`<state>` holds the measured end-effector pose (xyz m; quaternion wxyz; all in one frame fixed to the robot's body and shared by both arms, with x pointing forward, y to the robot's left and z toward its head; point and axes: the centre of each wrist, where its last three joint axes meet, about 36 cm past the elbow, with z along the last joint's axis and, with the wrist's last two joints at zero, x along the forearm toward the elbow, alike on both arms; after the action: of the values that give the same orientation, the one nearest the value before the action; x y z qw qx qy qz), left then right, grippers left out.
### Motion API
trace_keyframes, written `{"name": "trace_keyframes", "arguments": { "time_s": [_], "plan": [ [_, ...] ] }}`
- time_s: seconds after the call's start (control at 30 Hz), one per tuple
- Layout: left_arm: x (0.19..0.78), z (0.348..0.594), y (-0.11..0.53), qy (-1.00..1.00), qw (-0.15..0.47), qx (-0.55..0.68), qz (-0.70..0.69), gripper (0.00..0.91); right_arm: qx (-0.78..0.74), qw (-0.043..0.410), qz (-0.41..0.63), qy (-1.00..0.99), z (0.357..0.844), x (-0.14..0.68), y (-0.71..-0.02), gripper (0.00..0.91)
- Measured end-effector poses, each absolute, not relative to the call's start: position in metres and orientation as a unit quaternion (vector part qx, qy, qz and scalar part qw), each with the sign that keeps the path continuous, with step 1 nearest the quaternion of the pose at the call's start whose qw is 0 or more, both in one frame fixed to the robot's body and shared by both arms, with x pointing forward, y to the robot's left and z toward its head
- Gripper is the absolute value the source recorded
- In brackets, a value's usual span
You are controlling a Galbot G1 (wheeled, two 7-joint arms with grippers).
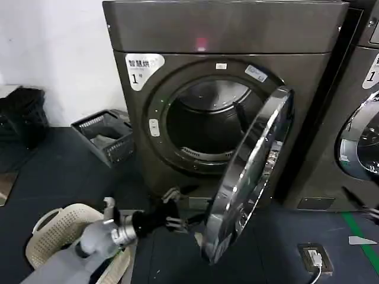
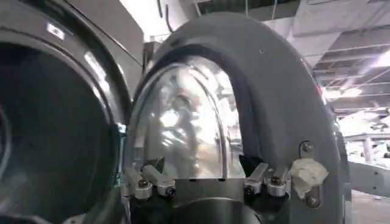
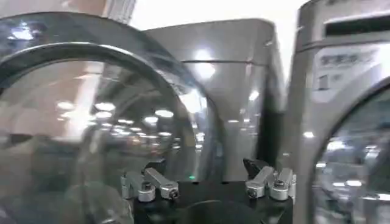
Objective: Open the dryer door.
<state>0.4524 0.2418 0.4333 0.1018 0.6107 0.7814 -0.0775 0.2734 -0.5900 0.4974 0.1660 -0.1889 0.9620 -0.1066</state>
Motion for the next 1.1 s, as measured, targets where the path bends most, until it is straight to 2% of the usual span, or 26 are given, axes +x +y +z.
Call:
{"name": "trace_keyframes", "arguments": {
  "time_s": [0.63, 1.1],
  "plan": [
    [0.468, 0.412, 0.159, 0.732, 0.101, 0.667, -0.097, 0.907, -0.085, 0.177, -0.136, 0.971, 0.534, 0.180, -0.597, 0.907],
    [0.498, 0.400, 0.114, 0.748, 0.097, 0.644, -0.124, 0.907, -0.067, 0.176, -0.150, 0.971, 0.542, 0.162, -0.595, 0.907]
  ]
}}
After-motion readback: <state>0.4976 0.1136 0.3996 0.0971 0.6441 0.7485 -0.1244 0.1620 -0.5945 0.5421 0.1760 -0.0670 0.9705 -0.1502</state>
